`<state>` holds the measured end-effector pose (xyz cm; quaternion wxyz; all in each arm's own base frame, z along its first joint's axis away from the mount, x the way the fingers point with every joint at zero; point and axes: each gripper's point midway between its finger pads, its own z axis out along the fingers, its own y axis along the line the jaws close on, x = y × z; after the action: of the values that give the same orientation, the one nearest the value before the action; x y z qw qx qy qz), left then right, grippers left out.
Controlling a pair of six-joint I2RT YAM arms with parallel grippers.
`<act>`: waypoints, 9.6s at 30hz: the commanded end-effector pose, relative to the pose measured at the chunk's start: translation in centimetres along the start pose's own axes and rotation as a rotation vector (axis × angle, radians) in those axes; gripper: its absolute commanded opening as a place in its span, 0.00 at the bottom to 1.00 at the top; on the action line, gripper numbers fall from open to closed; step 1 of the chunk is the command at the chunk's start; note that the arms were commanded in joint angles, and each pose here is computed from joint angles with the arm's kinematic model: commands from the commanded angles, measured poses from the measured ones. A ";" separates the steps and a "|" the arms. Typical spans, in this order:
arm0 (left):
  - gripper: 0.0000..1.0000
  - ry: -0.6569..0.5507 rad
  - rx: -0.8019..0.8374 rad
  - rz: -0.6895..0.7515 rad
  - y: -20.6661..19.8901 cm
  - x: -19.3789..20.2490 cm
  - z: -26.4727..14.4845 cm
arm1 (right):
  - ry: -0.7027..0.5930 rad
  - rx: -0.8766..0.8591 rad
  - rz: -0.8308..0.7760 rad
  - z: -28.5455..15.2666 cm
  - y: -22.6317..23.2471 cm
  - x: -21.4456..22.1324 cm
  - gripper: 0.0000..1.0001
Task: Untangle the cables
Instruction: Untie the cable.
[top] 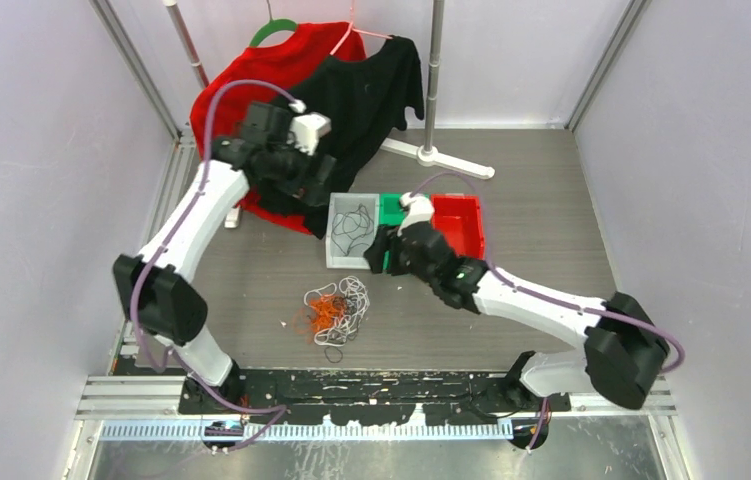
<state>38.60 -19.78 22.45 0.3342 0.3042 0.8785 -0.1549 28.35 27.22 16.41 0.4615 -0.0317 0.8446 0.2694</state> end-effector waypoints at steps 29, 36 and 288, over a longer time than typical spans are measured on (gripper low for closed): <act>0.84 0.522 0.301 0.186 -8.0 24.4 -3.8 | -0.015 0.034 0.033 -2.1 0.5 4.6 0.35; 0.77 0.578 0.225 0.253 -6.8 26.2 -1.1 | -0.079 0.063 0.038 -3.1 0.1 2.7 0.34; 0.00 -0.813 0.442 0.177 -17.3 -3.6 -26.5 | -0.483 -0.879 -0.196 -15.3 26.8 -11.6 0.44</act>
<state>17.41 -21.86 43.58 0.5863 0.3608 0.6089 -0.3942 15.11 39.62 40.55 0.5838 -0.2353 0.5553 0.5437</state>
